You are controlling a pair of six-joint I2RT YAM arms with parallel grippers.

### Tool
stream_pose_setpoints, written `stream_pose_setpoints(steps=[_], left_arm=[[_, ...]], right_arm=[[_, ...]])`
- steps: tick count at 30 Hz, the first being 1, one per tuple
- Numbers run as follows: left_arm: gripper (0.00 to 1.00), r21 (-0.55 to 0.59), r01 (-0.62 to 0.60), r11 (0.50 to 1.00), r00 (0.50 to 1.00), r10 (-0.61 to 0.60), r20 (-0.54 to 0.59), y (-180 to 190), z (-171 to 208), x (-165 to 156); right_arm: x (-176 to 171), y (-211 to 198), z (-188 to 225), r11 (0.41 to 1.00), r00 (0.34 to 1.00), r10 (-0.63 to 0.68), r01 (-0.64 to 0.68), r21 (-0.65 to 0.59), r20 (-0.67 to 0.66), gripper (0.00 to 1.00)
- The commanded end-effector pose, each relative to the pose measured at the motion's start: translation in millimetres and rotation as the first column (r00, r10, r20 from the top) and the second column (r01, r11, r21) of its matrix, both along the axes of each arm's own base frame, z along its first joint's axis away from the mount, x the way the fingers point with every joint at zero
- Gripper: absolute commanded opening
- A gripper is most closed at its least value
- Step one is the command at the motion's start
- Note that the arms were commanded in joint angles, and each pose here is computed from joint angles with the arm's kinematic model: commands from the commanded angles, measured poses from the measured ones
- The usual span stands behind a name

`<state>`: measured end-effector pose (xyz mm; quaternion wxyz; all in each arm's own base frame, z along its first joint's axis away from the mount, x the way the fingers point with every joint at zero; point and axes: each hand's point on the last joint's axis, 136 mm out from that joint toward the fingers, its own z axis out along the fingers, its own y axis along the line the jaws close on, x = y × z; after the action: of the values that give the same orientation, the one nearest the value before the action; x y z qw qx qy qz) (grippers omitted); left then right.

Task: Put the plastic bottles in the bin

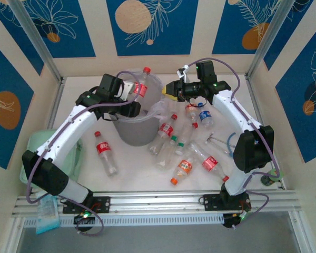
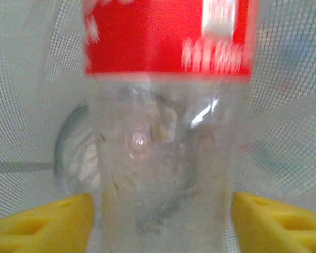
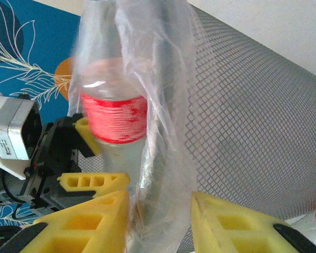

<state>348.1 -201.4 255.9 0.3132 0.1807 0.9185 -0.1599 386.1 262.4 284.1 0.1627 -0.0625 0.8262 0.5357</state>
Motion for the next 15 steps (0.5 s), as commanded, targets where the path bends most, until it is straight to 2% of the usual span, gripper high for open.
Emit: stream_pose_setpoints(steps=[1,6,11,15], left_arm=[[0.77,-0.048,0.005,0.999,1.0,-0.004,0.009,-5.8,3.9,6.5],[0.8,-0.041,-0.008,0.999,1.0,0.008,0.012,-4.3,7.6,9.8],[0.83,-0.052,-0.047,0.998,0.998,0.05,0.045,2.6,30.3,9.3],[0.87,0.036,-0.234,0.972,0.972,0.232,0.044,46.1,54.9,-5.2]], right_arm=[[3.2,1.6,-4.0,1.0,1.0,0.01,-0.01,-0.01,-0.005,0.35],[4.3,2.1,-5.9,1.0,1.0,0.013,-0.013,-0.017,-0.004,0.35],[5.5,1.0,-7.6,1.0,1.0,0.007,-0.007,-0.024,0.003,0.34],[3.8,0.9,-12.6,0.999,1.0,0.004,-0.004,-0.036,-0.006,0.33]])
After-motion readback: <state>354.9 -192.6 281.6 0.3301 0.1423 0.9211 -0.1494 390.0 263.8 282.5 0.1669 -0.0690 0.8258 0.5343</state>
